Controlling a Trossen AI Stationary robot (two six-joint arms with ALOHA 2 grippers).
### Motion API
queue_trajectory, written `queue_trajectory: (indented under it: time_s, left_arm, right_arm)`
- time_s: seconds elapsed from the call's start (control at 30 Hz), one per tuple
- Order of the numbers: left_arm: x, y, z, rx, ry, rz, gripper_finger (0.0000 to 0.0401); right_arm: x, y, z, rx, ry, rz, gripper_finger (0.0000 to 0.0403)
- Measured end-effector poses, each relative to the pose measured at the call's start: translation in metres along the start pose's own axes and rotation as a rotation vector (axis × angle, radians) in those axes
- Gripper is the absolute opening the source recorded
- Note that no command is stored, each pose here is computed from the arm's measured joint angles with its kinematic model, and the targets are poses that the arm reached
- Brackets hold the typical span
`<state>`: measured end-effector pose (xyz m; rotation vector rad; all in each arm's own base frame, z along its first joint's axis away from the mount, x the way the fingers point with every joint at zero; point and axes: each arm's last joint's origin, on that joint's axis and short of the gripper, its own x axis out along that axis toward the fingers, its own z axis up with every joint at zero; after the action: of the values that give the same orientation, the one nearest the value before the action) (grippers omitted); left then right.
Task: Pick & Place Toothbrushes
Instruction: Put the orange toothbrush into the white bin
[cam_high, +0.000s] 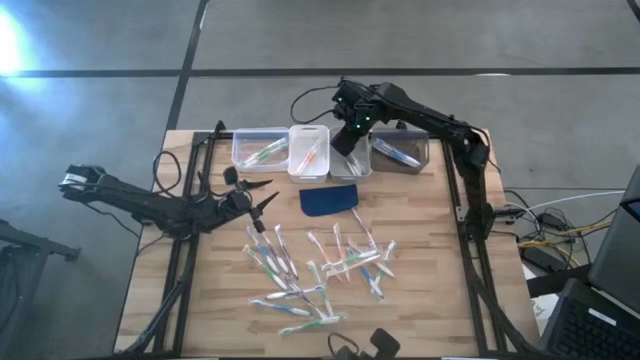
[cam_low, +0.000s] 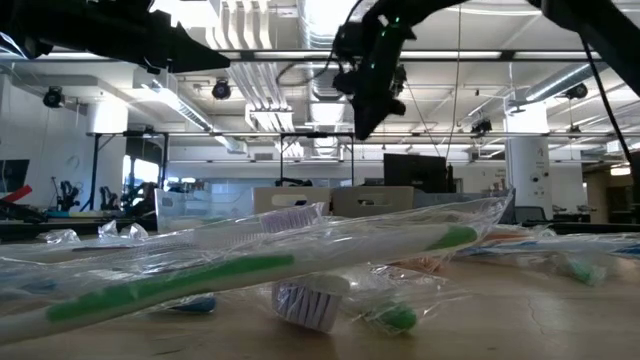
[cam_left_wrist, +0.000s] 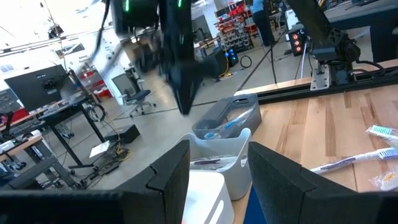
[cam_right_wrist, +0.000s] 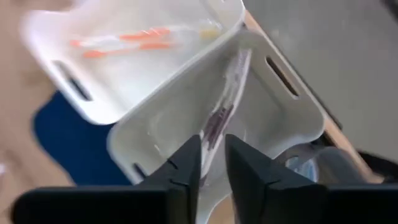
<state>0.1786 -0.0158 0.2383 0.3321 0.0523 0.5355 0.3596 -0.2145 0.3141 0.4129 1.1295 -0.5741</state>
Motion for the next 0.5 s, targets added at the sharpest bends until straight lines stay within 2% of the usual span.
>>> queue_trajectory:
  time_s: [0.13, 0.37, 0.5]
  left_arm:
    - [0.0, 0.0, 0.0, 0.001, 0.001, 0.0, 0.0168]
    - [0.0, 0.0, 0.0, 0.003, 0.003, -0.001, 0.0167]
    - [0.0, 0.0, -0.001, 0.004, 0.005, -0.002, 0.0168]
  right_arm:
    - [-0.027, 0.014, -0.005, -0.064, -0.067, 0.024, 0.0015]
    - [-0.072, 0.046, -0.026, -0.175, -0.153, 0.077, 0.001]
    - [-0.087, 0.064, -0.044, -0.257, -0.165, 0.106, 0.0009]
